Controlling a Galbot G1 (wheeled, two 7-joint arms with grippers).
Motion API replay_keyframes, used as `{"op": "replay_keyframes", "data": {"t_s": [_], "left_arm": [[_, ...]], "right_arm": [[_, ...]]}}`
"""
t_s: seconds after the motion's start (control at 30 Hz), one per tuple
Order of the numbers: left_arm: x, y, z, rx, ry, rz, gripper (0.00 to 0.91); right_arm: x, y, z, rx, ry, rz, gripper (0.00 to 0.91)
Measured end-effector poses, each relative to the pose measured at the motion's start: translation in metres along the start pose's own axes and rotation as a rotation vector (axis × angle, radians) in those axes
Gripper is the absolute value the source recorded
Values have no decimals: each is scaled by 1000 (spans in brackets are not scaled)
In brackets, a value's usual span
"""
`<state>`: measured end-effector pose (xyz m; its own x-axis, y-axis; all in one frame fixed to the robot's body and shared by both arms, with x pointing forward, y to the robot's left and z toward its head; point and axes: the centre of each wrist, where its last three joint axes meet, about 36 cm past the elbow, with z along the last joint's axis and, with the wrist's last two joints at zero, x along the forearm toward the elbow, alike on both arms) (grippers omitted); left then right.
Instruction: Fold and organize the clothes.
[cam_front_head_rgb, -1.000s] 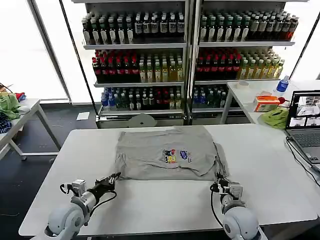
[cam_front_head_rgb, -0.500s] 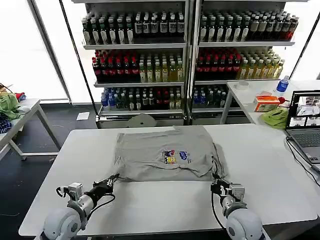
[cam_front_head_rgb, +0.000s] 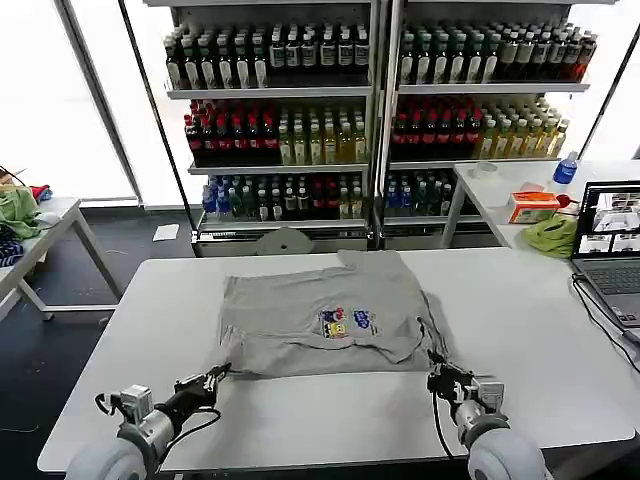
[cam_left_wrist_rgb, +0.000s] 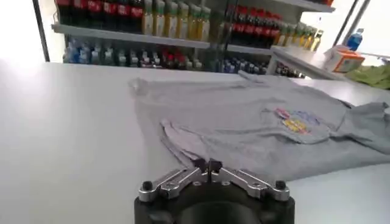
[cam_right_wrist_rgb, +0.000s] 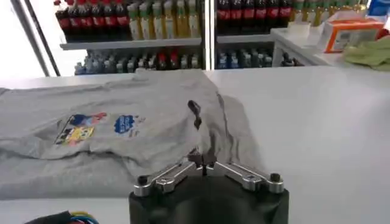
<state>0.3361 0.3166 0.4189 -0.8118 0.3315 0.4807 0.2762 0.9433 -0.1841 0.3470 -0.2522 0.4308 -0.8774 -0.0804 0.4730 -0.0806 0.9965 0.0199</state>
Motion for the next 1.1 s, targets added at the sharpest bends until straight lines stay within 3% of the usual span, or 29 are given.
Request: {"op": "replay_keyframes", "data": {"t_s": [1.1], "left_arm": [[88,-36,25,-8,81,-22,10]], "right_arm": [[95,5,32,48,143,16,0]]}}
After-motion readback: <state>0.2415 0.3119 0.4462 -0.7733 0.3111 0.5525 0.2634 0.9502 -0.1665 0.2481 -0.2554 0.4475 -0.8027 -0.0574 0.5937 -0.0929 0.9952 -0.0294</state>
